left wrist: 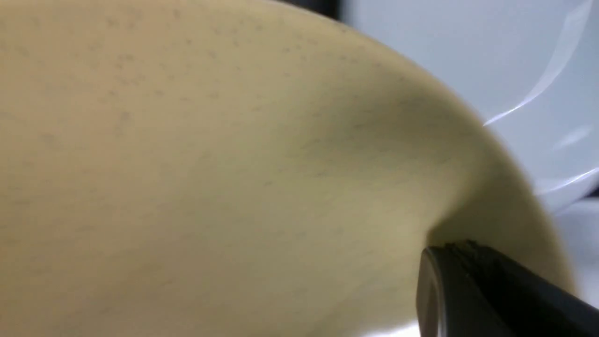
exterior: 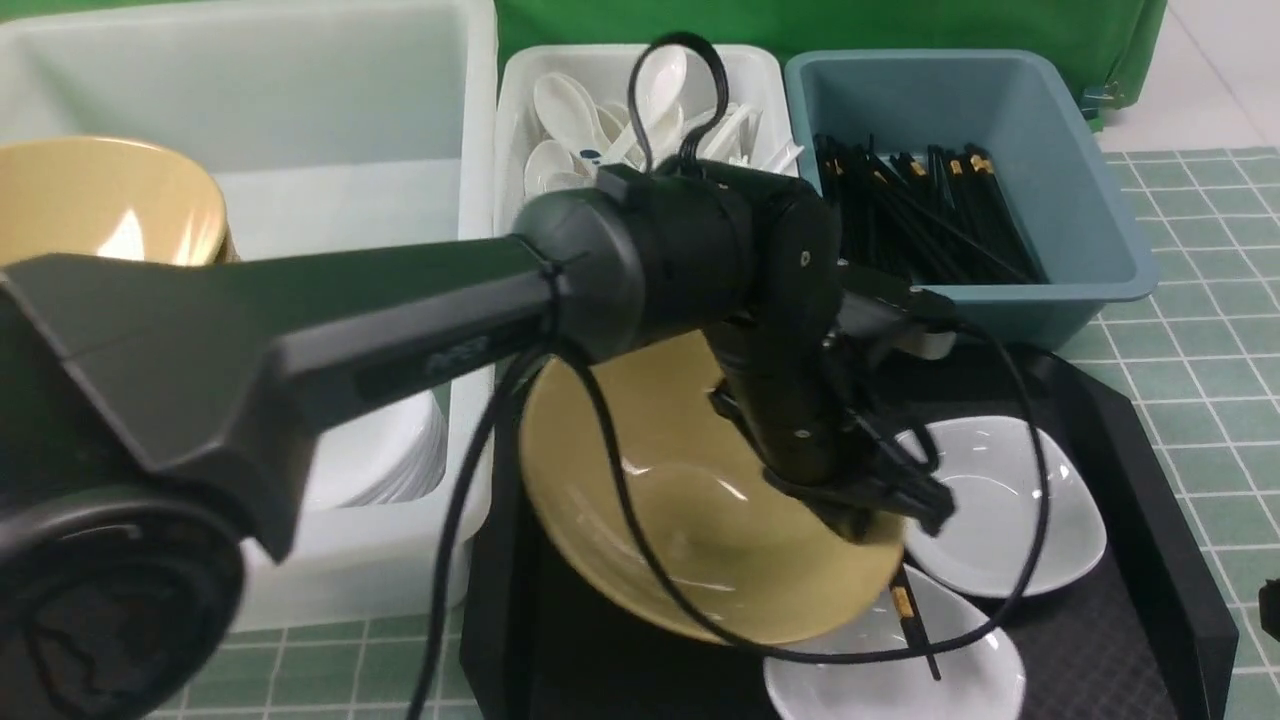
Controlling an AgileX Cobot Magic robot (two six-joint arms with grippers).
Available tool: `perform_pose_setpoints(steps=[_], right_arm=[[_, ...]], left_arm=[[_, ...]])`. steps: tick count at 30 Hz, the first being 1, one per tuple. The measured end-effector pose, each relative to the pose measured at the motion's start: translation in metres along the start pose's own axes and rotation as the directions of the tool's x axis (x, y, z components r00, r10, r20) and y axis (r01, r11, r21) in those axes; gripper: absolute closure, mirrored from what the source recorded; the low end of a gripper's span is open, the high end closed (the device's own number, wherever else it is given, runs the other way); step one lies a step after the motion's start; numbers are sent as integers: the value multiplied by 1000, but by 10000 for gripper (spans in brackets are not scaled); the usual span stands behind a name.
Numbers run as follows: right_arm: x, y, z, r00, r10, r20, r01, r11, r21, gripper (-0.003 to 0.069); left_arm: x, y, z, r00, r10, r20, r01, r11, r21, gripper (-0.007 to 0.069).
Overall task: On blue table put chopsticks spoon bowls plates into blue grey white boxes.
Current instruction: 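Grasp the large bowl on the tray by its rim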
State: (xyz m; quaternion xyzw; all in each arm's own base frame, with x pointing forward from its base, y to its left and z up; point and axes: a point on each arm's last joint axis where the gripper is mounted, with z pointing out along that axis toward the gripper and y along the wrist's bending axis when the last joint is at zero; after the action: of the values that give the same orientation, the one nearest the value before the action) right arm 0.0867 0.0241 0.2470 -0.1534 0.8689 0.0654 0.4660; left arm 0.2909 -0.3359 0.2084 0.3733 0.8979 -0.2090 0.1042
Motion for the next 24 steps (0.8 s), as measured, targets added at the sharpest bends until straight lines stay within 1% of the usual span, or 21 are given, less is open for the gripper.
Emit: perform_pose_setpoints(steps=[1,2,4,6,8,9,10,11,12,13,14,15,16,17,18,20,24], right_arm=[[0,0,0,1000,0,1,0,1000,1,621],[0,0,0,1000,0,1,0,1000,1,622],[0,0,0,1000,1,1,-1,1000,1,622],[0,0,0,1000,2,3,-2,1000,1,622],[0,0,0,1000,2,3,-2,1000,1,622],[0,0,0,1000,2,3,-2,1000,1,622],[0,0,0,1000,2,3,-2,1000,1,622],[0,0,0,1000,2,3,-2,1000,1,622],[0,0,0,1000,2,7,-2,1000,3,622],[-1,0,0,1000,2,11,-2,1000,5,622],[-1,-1,0,1000,2,15,-2,1000,7,622],[-1,-1,0,1000,2,16,-2,1000,8,622],[-1,-1,0,1000,2,18,-2,1000,9,622],[-1,-1,0,1000,2,18,-2,1000,9,622],[-1,-1,0,1000,2,18,-2,1000,9,622],[-1,-1,0,1000,2,18,-3,1000,9,622],[-1,-1,0,1000,2,18,-3,1000,9,620]], left_arm=[[-1,-1,0,1000,4,8,-4,1000,7,621],[-6,-6,-2,999,-2,36,0,999,49,620],[-13,-11,-10,996,-3,84,-5,996,91,617],[-20,-14,-26,991,4,135,-17,995,95,606],[-23,-12,-43,986,24,164,-36,997,72,574],[-22,-9,-55,985,43,167,-50,998,42,547],[-22,-7,-59,984,49,169,-54,998,29,542],[-21,-4,-65,985,55,163,-57,998,8,521],[-18,8,-80,988,62,144,-54,997,-60,473],[-15,16,-87,990,52,131,-40,994,-98,440],[-12,29,-96,994,31,106,-13,986,-164,407],[-11,31,-96,995,24,102,-6,985,-173,400],[-6,49,-102,997,-48,66,63,967,-246,339],[-5,53,-103,997,-54,62,68,962,-265,332],[-1,65,-105,994,-103,44,112,942,-315,293],[4,83,-107,986,-163,14,156,910,-383,218],[7,97,-96,980,-197,-30,168,899,-404,167]])
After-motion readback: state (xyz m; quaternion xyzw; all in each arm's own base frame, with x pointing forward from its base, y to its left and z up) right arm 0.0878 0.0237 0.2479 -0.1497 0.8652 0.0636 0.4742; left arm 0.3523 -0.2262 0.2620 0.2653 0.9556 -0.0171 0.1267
